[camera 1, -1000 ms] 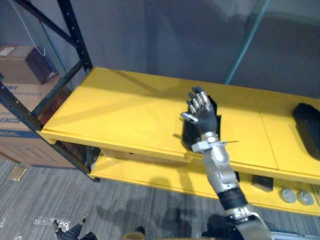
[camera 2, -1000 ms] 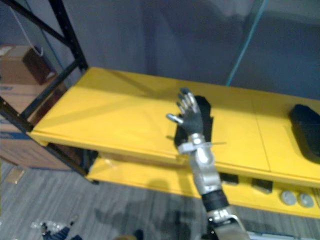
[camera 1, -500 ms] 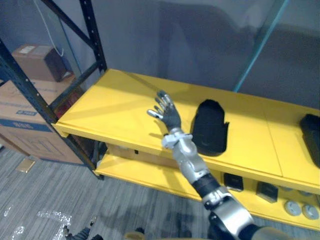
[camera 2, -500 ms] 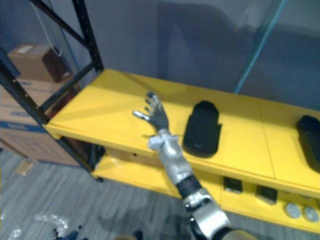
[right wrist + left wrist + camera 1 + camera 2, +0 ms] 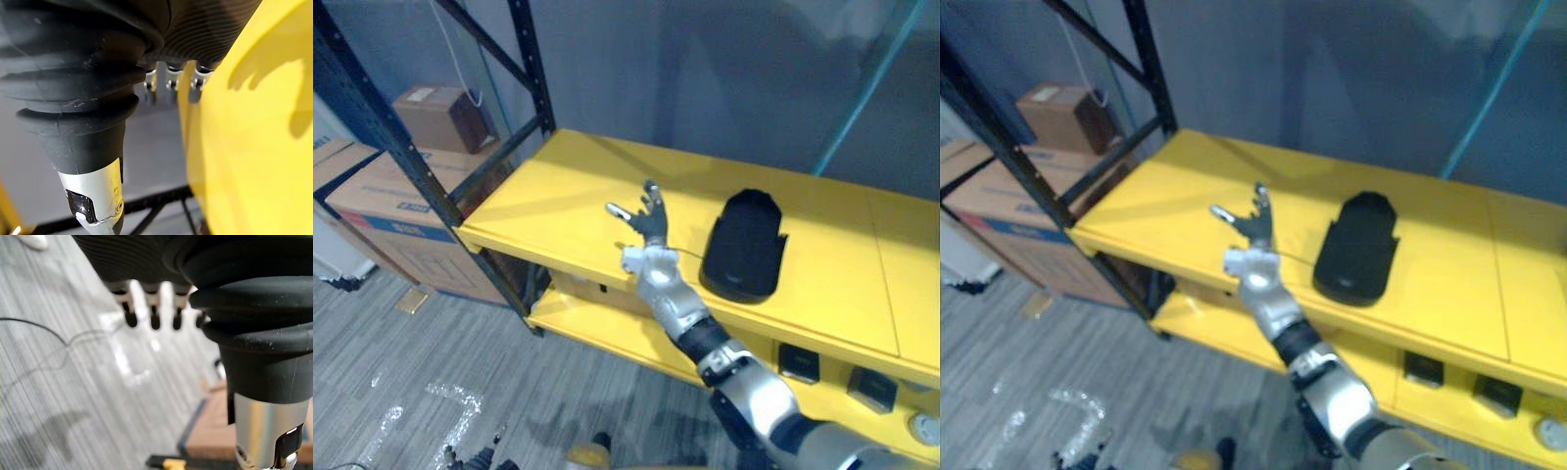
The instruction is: Walk over and take plastic housings, then place them on the shelf
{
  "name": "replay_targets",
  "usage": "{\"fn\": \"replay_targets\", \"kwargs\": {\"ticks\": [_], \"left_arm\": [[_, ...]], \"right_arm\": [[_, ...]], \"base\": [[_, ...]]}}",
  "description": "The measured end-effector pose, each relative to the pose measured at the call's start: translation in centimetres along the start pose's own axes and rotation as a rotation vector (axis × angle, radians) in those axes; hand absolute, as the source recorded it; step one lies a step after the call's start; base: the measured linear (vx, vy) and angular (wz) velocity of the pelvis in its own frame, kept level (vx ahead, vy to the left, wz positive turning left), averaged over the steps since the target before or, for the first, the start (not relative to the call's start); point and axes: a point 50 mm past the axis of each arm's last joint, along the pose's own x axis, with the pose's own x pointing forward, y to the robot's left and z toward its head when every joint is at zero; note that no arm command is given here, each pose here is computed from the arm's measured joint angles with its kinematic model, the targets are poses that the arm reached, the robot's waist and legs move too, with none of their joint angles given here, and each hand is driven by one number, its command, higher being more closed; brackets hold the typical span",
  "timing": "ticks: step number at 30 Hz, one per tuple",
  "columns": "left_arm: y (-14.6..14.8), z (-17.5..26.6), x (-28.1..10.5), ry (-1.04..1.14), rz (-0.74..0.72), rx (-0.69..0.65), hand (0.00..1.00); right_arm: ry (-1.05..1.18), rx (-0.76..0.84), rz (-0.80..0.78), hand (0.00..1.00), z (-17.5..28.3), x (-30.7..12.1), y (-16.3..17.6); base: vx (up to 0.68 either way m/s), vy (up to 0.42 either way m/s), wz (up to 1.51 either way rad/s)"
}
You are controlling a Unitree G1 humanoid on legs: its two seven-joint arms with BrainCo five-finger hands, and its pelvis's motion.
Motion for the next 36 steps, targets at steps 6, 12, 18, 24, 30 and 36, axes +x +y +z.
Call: {"fn": "replay_targets", "kwargs": {"ticks": [6,12,18,24,30,36], "left_arm": [[0.0,-0.5,-0.1,0.017,-0.009,0.011,0.0],[-1.6,-0.3,-0.5,0.015,-0.077,0.003,0.0],[-2.7,-0.2,-0.9,0.018,-0.146,0.005,0.0],[-3.8,-0.5,-1.5,0.017,-0.204,0.038,0.0],[-5.1,-0.2,-1.9,0.012,-0.267,0.047,0.0],[-5.1,-0.7,-2.2,0.034,-0.309,0.059,0.0]], "right_arm": [[0.027,-0.024,-0.079,0.0,-0.8,0.2,-0.9],[0.106,-0.028,-0.145,0.0,-1.9,0.7,-2.5],[0.117,-0.036,-0.215,0.0,-1.0,2.0,-4.6],[0.083,-0.05,-0.228,0.0,0.0,2.7,-5.2],[-0.037,-0.086,-0.329,0.0,3.6,4.5,-8.1],[-0.104,-0.099,-0.347,0.0,5.2,5.2,-11.2]], "base": [[-0.03,-0.058,0.0],[0.0,-0.006,0.0],[0.0,0.0,0.0],[0.01,0.003,0.02],[-0.05,0.011,0.17],[0.0,0.014,0.03]]}}
